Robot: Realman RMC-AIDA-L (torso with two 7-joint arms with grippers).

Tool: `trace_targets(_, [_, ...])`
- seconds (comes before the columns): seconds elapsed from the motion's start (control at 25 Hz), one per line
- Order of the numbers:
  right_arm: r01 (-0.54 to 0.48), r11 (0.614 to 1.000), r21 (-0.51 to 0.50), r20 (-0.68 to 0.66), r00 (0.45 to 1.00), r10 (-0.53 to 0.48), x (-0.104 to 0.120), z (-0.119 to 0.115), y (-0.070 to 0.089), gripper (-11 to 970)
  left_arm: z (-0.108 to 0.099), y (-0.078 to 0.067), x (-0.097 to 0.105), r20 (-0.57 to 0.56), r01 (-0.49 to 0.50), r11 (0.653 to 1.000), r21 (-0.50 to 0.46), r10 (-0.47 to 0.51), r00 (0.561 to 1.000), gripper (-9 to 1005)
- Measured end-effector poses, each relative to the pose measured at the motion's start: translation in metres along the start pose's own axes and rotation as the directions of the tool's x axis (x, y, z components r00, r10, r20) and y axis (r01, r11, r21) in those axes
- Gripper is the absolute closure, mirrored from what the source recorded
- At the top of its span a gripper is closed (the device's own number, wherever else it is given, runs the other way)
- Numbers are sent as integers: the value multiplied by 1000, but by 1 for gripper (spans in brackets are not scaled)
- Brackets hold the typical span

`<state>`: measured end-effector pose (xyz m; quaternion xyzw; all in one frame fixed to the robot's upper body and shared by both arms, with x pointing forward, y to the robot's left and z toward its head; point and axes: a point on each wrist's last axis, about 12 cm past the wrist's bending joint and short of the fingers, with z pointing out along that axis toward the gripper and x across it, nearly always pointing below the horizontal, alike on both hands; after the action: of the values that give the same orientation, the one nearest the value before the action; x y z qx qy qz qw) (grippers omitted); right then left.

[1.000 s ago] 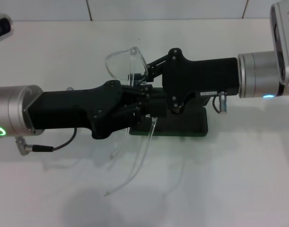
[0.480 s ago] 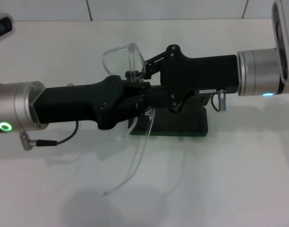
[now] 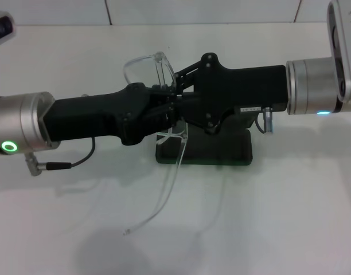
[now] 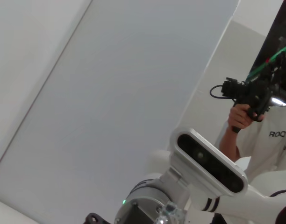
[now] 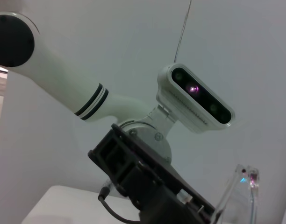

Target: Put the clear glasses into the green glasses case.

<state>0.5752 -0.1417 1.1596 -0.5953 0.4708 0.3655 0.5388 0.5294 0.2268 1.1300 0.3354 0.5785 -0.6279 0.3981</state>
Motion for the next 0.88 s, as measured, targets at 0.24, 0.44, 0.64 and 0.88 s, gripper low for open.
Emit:
trace_targets(0.24, [5, 1000, 6, -4, 1000, -5, 1, 0, -1, 839, 1, 2, -1, 0, -2, 1000, -14, 2, 1000, 888])
trace_targets(0.44, [6, 1000, 7, -6, 1000, -6, 1, 0, -1, 838, 1, 2, -2, 0, -3, 1000, -13, 3, 1000, 888])
trace_targets(0.64, [0, 1000, 18, -13, 1000, 0, 3, -1, -1, 838, 1, 2, -2, 0, -4, 1000, -11, 4, 1000, 889])
trace_targets(0.88, [0, 998, 61, -32, 999, 2, 7, -7, -5, 837, -7, -2, -5, 20, -10, 1000, 7, 10, 1000, 889])
